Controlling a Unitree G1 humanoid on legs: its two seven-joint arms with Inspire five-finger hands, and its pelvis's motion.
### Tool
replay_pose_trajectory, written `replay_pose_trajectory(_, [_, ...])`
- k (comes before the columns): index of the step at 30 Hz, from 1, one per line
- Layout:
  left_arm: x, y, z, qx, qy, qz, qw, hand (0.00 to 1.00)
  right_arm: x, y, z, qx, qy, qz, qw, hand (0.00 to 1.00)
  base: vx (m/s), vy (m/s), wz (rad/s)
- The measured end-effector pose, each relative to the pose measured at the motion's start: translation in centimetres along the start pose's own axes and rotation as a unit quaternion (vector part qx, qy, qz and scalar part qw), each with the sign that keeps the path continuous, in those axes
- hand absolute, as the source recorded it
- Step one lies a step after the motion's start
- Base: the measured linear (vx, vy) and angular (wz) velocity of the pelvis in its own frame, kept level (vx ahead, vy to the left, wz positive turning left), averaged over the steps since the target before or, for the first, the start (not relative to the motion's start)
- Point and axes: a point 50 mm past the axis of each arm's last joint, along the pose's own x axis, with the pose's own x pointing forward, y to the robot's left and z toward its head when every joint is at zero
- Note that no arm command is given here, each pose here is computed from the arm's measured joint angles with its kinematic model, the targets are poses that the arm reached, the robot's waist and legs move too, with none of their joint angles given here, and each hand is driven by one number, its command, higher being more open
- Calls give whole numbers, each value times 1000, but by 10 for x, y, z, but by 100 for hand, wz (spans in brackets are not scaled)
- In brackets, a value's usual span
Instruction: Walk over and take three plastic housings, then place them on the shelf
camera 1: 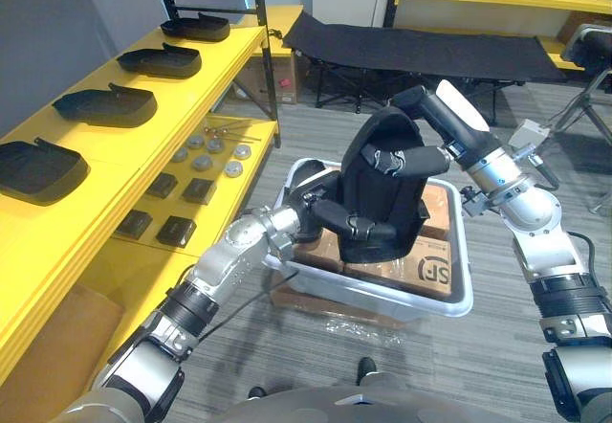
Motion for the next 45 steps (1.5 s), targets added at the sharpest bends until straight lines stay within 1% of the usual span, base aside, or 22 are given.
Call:
replay_pose_trajectory(4, [1, 6, -2, -7, -2, 43, 999, 0, 4, -4, 2, -1, -4, -5, 1000, 0, 0, 0, 0])
replay_pose_trajectory(8, [0, 15, 0, 26, -14, 97, 995, 0, 4, -4, -1, 4, 11, -8, 1000, 0, 0, 0, 1])
replay_pose_trajectory(11, [2, 14, 4, 58, -29, 105, 992, 0, 4, -5, -4, 8, 26, -22, 999, 0, 0, 0, 2])
replay_pose_trajectory(19, [0, 11, -1, 55, -44, 124, 990, 0, 4, 3, -5, 24, 26, -39, 999, 0, 0, 0, 0])
replay_pose_trajectory(20, [-2, 12, -1, 58, -47, 128, 989, 0, 3, 5, -5, 32, 26, -46, 998, 100, 0, 0, 0])
replay_pose_trajectory(23, [-8, 15, -3, 57, -63, 149, 985, 0, -2, 12, -8, 56, 30, -62, 996, 100, 0, 0, 0])
replay_pose_trajectory(25, [-14, 22, 0, 48, -88, 193, 976, 0, -12, 13, -13, 74, 45, -74, 994, 100, 0, 0, 0])
replay_pose_trajectory(27, [-23, 32, 6, 63, -110, 243, 962, 0, -19, 14, -15, 86, 53, -80, 992, 100, 0, 0, 0])
replay_pose_trajectory(29, [-35, 45, 15, 102, -126, 316, 935, 0, -25, 14, -10, 98, 42, -89, 990, 100, 0, 0, 4])
replay_pose_trajectory(30, [-38, 47, 17, 113, -128, 329, 929, 0, -26, 14, -8, 103, 38, -92, 990, 100, 3, 1, 7])
replay_pose_trajectory(32, [-52, 51, 23, 157, -140, 374, 903, 0, -27, 10, 5, 126, 5, -121, 985, 100, 15, 4, 11])
replay_pose_trajectory(36, [-61, 39, 27, 223, -148, 386, 883, 0, -31, 2, 12, 161, -23, -168, 972, 100, 33, 7, 5])
replay_pose_trajectory(38, [-62, 37, 29, 258, -145, 395, 870, 0, -33, 1, 13, 170, -25, -171, 970, 100, 22, 8, 3])
replay_pose_trajectory(40, [-66, 38, 30, 294, -139, 413, 851, 0, -46, 5, 15, 175, -15, -171, 970, 100, 0, 0, 0])
replay_pose_trajectory(42, [-72, 37, 28, 304, -135, 428, 840, 0, -59, 8, 15, 177, 1, -173, 969, 100, 26, 4, -3])
replay_pose_trajectory(44, [-86, 37, 24, 296, -139, 452, 830, 0, -82, 12, 10, 192, 35, -203, 960, 100, 28, 1, -8])
replay_pose_trajectory(45, [-90, 37, 23, 292, -141, 458, 827, 0, -87, 13, 8, 204, 44, -216, 954, 100, 22, -3, -9])
